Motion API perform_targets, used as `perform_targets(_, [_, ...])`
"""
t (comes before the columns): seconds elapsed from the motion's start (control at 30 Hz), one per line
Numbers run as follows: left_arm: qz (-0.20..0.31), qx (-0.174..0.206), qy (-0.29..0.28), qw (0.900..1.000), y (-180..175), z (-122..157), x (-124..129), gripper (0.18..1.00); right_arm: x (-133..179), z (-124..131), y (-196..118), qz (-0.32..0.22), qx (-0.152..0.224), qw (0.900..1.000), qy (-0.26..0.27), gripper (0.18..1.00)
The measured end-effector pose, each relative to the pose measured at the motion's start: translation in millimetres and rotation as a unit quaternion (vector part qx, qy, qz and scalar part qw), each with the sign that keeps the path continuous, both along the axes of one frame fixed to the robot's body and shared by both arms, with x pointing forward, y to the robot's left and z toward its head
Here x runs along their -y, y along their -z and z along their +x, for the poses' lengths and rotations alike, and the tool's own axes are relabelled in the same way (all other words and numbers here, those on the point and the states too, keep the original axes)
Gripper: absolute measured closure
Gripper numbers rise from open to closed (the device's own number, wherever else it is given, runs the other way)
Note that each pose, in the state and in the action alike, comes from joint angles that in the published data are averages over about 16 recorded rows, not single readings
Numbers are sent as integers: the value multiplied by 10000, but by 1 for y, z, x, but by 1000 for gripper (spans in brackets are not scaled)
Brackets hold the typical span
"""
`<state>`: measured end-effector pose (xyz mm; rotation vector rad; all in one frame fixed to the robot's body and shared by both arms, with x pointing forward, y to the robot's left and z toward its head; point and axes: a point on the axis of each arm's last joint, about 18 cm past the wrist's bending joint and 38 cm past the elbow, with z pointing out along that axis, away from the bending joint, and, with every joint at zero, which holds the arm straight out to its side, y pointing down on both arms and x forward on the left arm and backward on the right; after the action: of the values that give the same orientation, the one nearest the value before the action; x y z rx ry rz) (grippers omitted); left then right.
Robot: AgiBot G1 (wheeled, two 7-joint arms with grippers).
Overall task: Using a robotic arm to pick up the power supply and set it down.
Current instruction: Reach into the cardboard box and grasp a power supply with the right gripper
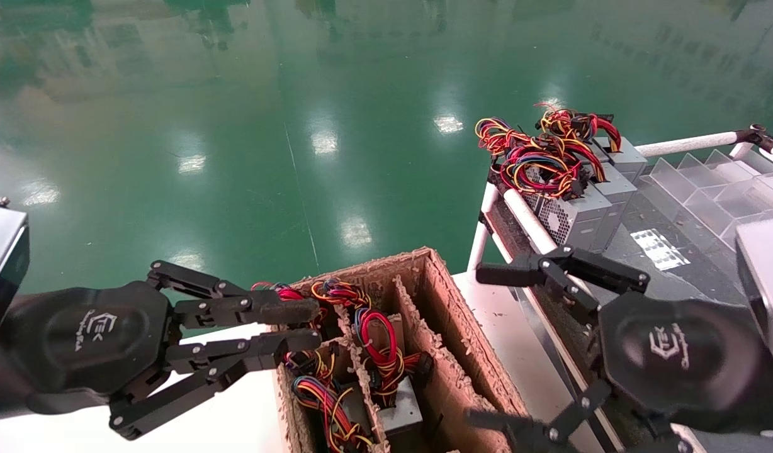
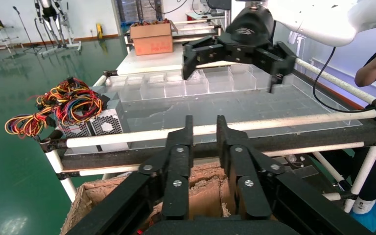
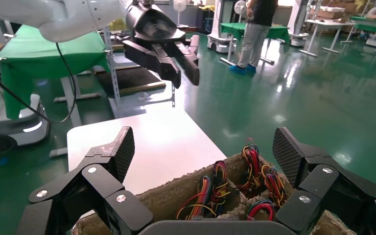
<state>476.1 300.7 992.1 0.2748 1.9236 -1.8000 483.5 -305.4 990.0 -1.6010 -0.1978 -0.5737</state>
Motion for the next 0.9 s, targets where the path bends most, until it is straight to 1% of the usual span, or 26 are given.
perform_targets(0.1, [0,0,0,10000,0,0,0,904,2,6,2,4,-53,9999,119,178])
perform_targets(0.27, [0,0,0,10000,0,0,0,826,4,22,9,-35,-235,9992,333,178])
perform_targets(0.5, [-1,0,0,10000,0,0,0,680,-3,39,24,-258,-576,9972,408,178])
perform_targets(0.63, [-1,0,-1,10000,0,0,0,573,-10,45,32,-410,-722,9959,365,178])
perform_targets(0.8, [-2,0,-2,10000,0,0,0,459,-20,50,42,-595,-865,9941,288,178])
perform_targets(0.9, [-2,-1,-2,10000,0,0,0,411,-28,54,49,-703,-944,9927,271,178])
